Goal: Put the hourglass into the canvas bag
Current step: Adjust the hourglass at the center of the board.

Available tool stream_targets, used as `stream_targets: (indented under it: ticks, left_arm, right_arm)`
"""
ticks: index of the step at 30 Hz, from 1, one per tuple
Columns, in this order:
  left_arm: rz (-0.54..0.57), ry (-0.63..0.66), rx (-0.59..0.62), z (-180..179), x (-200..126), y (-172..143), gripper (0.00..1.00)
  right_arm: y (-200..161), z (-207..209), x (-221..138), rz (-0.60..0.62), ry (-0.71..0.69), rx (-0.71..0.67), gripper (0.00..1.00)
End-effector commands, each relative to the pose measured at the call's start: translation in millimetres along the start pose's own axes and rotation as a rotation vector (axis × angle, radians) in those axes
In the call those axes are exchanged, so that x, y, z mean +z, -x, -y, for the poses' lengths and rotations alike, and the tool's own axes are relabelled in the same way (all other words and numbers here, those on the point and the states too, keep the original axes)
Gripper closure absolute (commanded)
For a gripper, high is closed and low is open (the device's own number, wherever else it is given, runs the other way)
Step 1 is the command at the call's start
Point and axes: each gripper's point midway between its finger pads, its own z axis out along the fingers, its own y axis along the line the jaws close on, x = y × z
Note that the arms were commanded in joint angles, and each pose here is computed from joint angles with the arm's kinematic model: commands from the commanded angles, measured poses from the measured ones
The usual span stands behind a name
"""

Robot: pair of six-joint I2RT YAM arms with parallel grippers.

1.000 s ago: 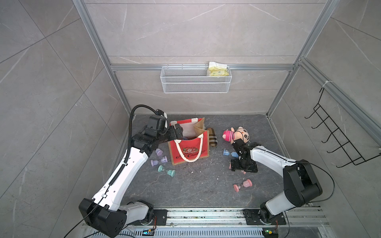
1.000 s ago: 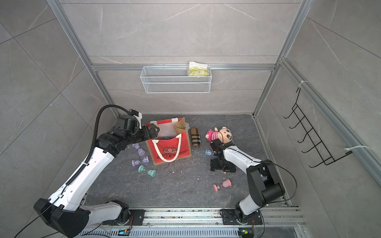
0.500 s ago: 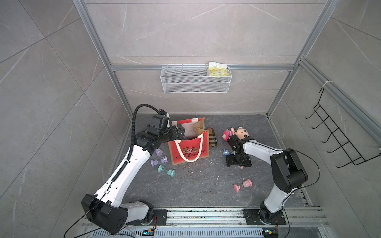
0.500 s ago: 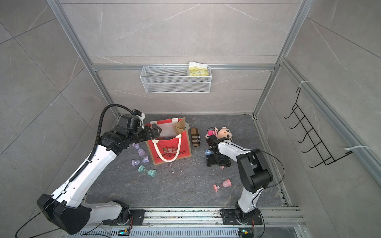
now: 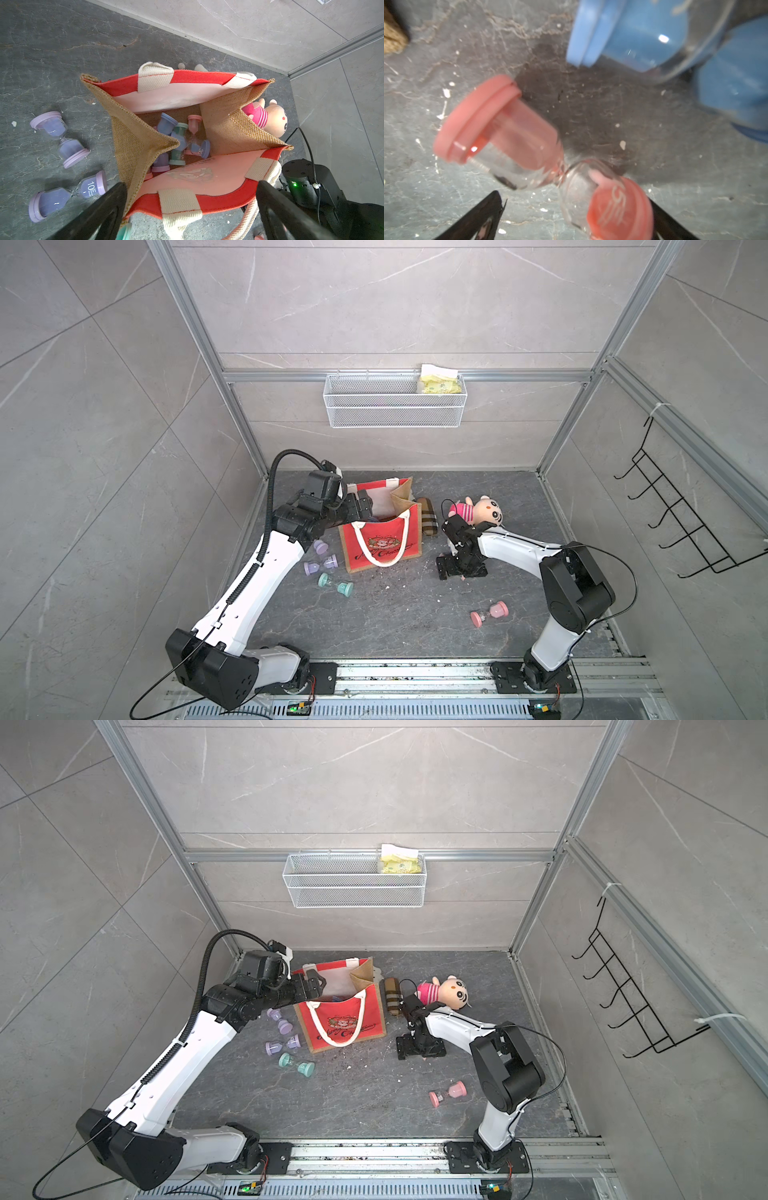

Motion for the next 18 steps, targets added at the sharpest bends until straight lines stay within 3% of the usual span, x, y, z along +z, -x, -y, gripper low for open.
stream_targets:
  ticks: [1,5,14,18]
  left_arm:
    - [0.03,0.006,0.01,1.5,-10.0,6.8,0.0]
    - [0.031,0.007,0.011,1.2,-9.1,6.9,0.0]
    - [0.028,0.011,0.014,0.2,-6.1,5.7,0.0]
    - [0.035,0.027,0.01,-4.7,-6.5,4.4,0.0]
  right_arm:
    - [11.4,13.9,-5.5,0.026,-0.093,-0.029,0.01]
    - [18.1,17.5,-6.2,0.038,-0.124,-0.051,0.02]
    - [22.1,-30.3,2.3,0.04,0.055,-0.187,0.13]
    - [8.3,-44.0,8.2,0.015,0.058,-0.22,0.18]
